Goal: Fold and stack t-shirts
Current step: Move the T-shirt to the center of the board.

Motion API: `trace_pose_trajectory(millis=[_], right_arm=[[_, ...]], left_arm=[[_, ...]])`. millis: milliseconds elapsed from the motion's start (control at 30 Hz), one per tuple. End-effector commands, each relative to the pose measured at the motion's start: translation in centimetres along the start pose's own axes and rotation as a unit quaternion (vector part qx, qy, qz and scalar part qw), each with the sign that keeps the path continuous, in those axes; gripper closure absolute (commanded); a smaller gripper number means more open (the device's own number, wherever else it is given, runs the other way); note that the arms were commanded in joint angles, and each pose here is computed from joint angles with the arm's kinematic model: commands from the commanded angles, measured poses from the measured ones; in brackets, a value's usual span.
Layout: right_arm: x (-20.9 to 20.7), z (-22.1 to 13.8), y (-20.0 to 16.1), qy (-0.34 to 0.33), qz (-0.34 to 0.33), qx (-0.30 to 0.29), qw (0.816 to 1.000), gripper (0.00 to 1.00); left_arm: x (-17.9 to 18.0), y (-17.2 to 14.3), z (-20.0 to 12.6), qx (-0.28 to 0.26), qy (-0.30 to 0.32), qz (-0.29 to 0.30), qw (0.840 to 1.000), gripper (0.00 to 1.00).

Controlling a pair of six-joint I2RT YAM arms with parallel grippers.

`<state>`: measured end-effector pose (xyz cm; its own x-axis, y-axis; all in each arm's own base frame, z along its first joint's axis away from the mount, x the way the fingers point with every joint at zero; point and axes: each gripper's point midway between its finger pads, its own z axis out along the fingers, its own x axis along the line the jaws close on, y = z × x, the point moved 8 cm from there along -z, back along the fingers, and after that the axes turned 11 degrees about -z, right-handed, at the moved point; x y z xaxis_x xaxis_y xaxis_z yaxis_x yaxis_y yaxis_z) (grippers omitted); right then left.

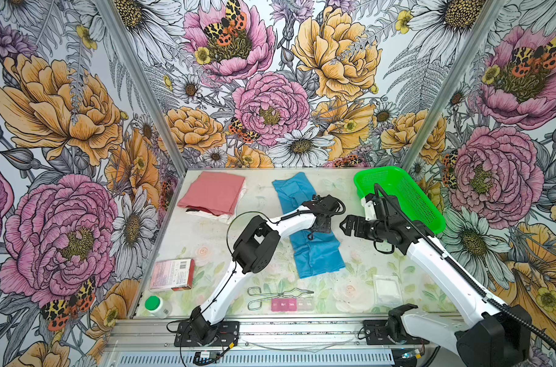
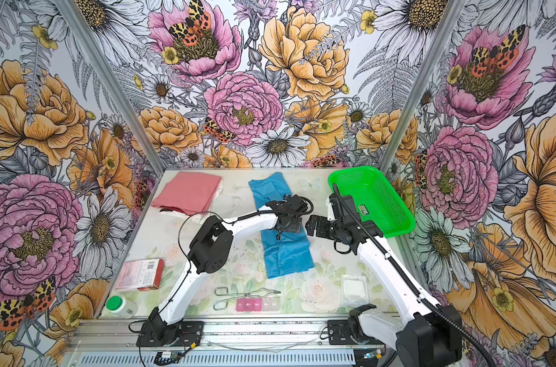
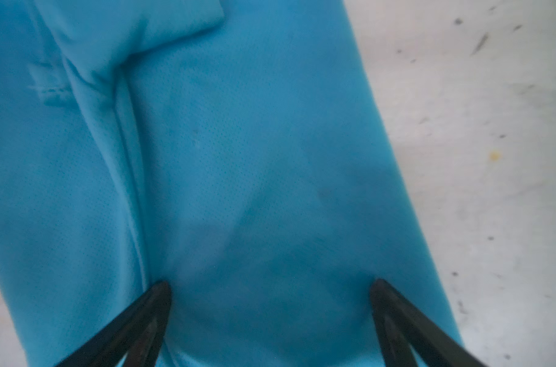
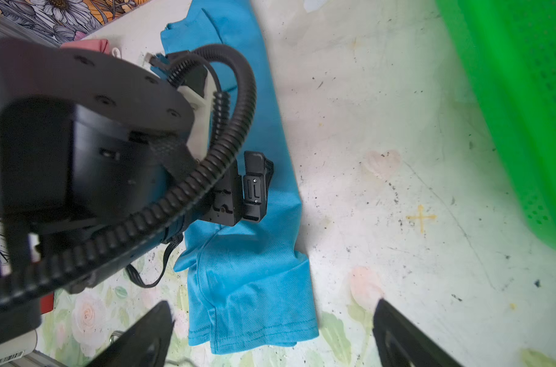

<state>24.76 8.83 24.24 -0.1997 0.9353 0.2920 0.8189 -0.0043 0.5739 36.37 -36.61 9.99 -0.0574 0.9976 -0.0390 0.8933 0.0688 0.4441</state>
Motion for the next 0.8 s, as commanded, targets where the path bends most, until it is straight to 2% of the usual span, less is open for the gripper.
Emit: trace_pose_trajectory(millis=[0, 233, 567, 767], right_arm=[[0.0, -0.5, -0.3, 0.013, -0.013, -0.002, 1.000, 0.01], [0.0, -0.2, -0.3, 0.027, -0.022, 0.004, 0.999, 0.01], [0.6, 1.2, -1.6, 0.064, -0.043, 0.042, 0.996, 0.01], [1.3, 3.9, -3.4, 0.071, -0.063, 0.089, 0.992, 0.01]], left_arm=[[2.6, 0.3, 0.5, 0.009, 0.069, 0.007, 0.998, 0.01], [4.4, 1.7, 2.4, 0.030, 0.072, -0.016, 0.997, 0.01], [4.4, 6.4, 6.3, 0.040, -0.010, -0.002, 0.999, 0.01], [4.4, 7.6, 4.5, 0.034, -0.034, -0.005, 0.999, 0.01]])
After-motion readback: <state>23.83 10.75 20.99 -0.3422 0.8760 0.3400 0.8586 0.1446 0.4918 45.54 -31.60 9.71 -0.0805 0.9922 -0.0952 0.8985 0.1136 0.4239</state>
